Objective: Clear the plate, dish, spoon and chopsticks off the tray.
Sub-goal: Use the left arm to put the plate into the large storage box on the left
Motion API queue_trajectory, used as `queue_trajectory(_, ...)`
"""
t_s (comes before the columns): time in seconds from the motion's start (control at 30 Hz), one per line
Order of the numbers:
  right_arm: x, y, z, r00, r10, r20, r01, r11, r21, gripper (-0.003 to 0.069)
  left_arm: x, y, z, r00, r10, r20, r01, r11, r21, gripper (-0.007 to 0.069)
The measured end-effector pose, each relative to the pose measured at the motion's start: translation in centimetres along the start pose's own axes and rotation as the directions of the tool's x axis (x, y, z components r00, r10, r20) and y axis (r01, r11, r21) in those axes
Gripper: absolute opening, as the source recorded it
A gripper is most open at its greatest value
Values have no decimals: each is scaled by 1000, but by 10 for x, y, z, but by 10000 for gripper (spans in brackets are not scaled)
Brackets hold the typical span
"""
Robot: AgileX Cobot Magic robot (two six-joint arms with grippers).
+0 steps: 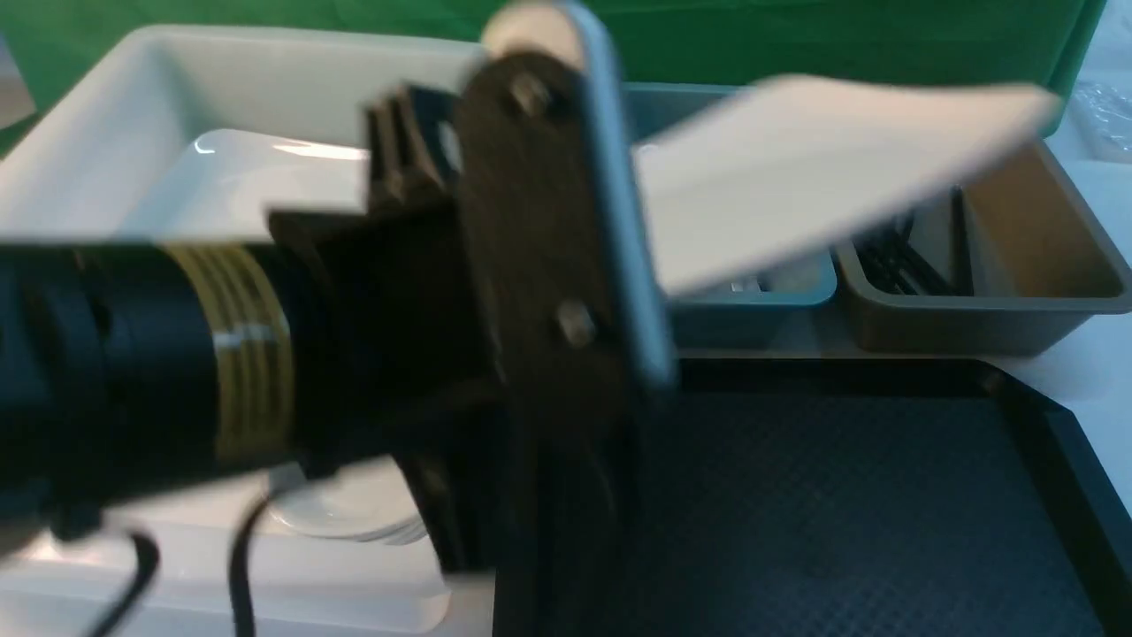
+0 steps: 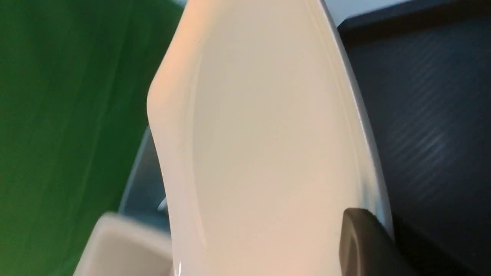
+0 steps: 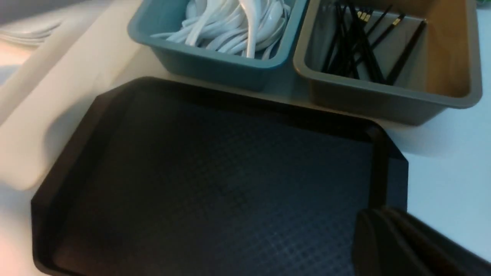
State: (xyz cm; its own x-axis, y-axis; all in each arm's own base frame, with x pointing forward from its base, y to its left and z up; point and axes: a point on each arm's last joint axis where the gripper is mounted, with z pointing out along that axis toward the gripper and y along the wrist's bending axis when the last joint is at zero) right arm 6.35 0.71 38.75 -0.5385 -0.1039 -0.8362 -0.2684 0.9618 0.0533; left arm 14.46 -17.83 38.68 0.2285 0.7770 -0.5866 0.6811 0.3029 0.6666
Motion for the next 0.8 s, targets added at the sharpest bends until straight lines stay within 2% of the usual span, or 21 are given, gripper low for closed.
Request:
queue_trajectory(0.13,-6,8,-1,998,5,66,1,996,-94,28,43,32,17,967,-98,-236,74,991,-110,31)
queue_trajectory(0.2,-13,20,-3,990,2,140,29,977,-213,28,72,50,28,921,-177,-347,125,978,-168,31)
queue_trajectory(0.27,-17,27,-6,980,3,199,56,954,-293,28,96,62,40,877,-226,-423,150,967,-204,31)
queue_trajectory(0.37,-22,34,-10,966,12,260,88,926,-368,28,129,74,58,822,-279,-497,180,955,-237,31)
queue_trajectory(0.5,-22,37,-8,966,-26,256,123,921,-369,28,165,76,89,763,-273,-586,188,961,-202,31)
queue_trajectory(0.8,-15,39,-7,979,-62,192,133,915,-382,28,195,60,136,720,-154,-677,133,988,-84,29)
